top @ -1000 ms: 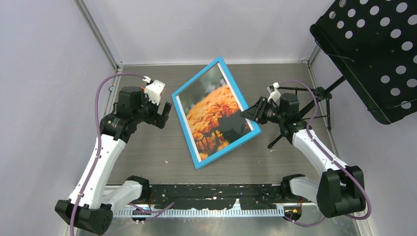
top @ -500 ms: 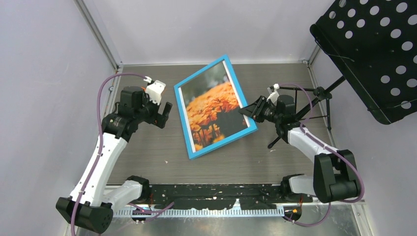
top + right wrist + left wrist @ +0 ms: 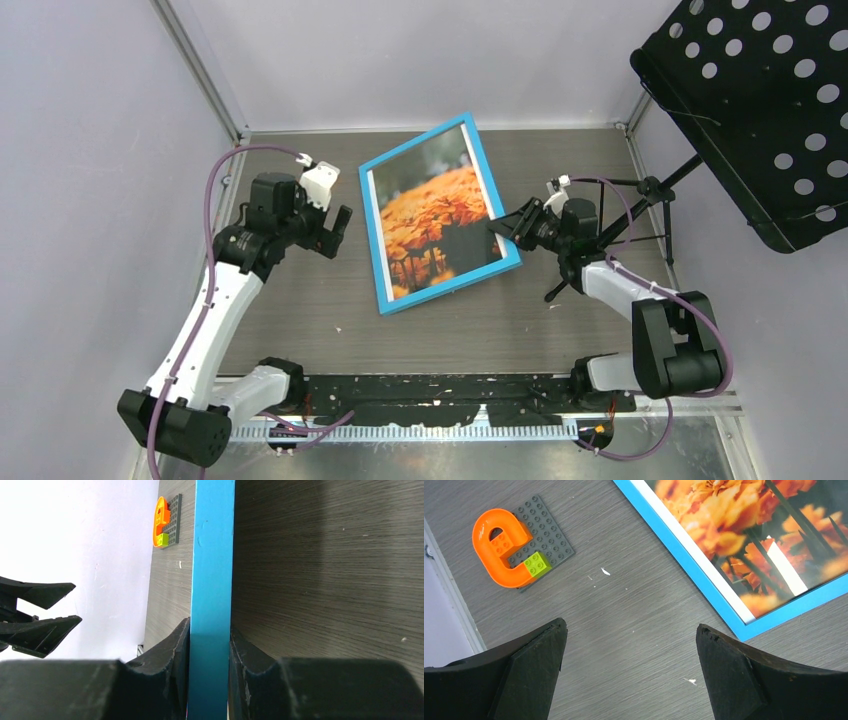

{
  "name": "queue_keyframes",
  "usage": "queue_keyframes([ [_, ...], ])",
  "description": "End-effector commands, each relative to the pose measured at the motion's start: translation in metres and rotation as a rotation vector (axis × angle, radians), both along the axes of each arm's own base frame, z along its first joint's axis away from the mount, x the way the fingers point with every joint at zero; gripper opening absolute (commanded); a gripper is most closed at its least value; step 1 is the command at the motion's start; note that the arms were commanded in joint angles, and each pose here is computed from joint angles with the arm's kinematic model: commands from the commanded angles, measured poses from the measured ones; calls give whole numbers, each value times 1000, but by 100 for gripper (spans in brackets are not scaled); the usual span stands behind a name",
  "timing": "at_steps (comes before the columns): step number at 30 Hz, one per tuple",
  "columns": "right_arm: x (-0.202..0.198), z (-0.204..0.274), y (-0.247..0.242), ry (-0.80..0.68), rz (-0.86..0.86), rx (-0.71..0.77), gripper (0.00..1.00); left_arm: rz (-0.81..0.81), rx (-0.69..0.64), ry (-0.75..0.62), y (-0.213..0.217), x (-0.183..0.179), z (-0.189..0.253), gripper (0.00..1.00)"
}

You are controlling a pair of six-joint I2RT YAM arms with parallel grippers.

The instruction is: Put the photo into the frame

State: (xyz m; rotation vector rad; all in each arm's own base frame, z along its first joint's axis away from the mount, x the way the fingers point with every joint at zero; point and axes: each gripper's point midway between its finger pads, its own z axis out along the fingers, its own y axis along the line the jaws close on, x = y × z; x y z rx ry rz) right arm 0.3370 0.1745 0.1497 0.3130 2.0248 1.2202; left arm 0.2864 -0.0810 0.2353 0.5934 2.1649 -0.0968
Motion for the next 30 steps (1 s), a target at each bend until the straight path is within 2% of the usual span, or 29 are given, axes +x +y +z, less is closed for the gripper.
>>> queue_keyframes([
  [1,24,18,-13,-175,-81,-51,6,8,-5,-41,0,10,7,100],
  [11,19,-10,-20,-135,-102,-97,10,2,-4,-27,-1,11,3,99],
  [18,13,-40,-24,-85,-90,-155,23,1,-4,-23,-2,12,3,100],
  [25,9,-60,-23,-52,-71,-177,41,0,1,-17,-2,13,1,100],
  [30,7,-77,-23,-14,-59,-186,46,0,6,-16,-1,13,0,99],
])
